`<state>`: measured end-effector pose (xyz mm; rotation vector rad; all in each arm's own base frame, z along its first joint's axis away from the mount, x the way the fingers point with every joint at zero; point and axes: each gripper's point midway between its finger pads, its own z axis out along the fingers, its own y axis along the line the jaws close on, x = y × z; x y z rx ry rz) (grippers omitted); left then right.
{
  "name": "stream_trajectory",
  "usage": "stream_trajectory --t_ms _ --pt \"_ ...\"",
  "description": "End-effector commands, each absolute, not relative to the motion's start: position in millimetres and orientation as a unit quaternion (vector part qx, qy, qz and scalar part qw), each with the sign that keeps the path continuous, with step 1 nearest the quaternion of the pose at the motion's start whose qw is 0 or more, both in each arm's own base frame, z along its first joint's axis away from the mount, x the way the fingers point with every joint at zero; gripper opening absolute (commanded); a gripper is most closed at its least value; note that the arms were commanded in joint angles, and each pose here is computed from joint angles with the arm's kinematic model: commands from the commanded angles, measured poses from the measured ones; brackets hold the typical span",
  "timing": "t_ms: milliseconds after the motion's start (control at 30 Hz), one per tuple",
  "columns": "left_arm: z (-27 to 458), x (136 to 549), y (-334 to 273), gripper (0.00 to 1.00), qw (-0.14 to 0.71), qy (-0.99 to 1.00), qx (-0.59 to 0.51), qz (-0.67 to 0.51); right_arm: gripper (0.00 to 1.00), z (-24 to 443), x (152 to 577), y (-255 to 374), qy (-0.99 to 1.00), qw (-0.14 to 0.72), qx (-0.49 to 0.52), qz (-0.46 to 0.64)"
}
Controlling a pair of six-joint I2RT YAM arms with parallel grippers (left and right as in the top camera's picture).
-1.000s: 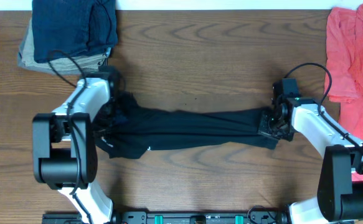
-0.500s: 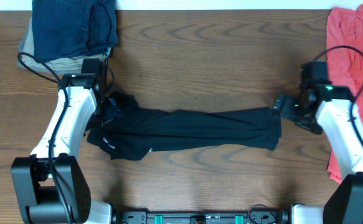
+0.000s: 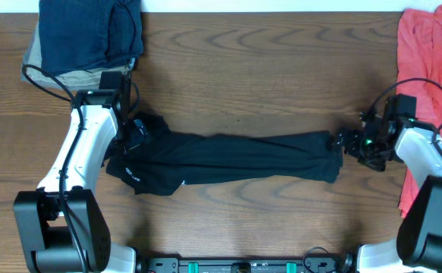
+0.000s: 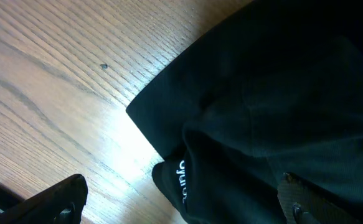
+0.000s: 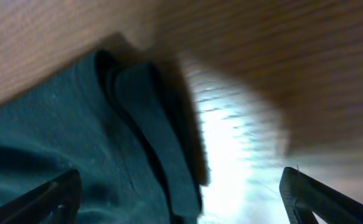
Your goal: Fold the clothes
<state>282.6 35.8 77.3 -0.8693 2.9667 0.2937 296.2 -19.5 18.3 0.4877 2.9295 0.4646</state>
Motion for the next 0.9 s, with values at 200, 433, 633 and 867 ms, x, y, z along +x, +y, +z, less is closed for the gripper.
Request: stream_trajectory --t_ms 200,433,633,867 --pt "74 281 31 0.99 0.011 0.956 -0.28 0.084 0.91 14 292 25 0.95 0.048 0.129 0.28" --pt "74 282 31 0.99 0.012 0.956 -0.281 0.083 0.48 16 289 50 0.951 0.037 0.1 0.292" --pt "74 282 31 0.99 0.012 0.956 -0.281 0.083 0.01 14 293 62 0.954 0.034 0.1 0.28" --pt "74 282 31 0.99 0.012 0.956 -0.28 0.083 0.01 19 293 44 0.961 0.041 0.122 0.243"
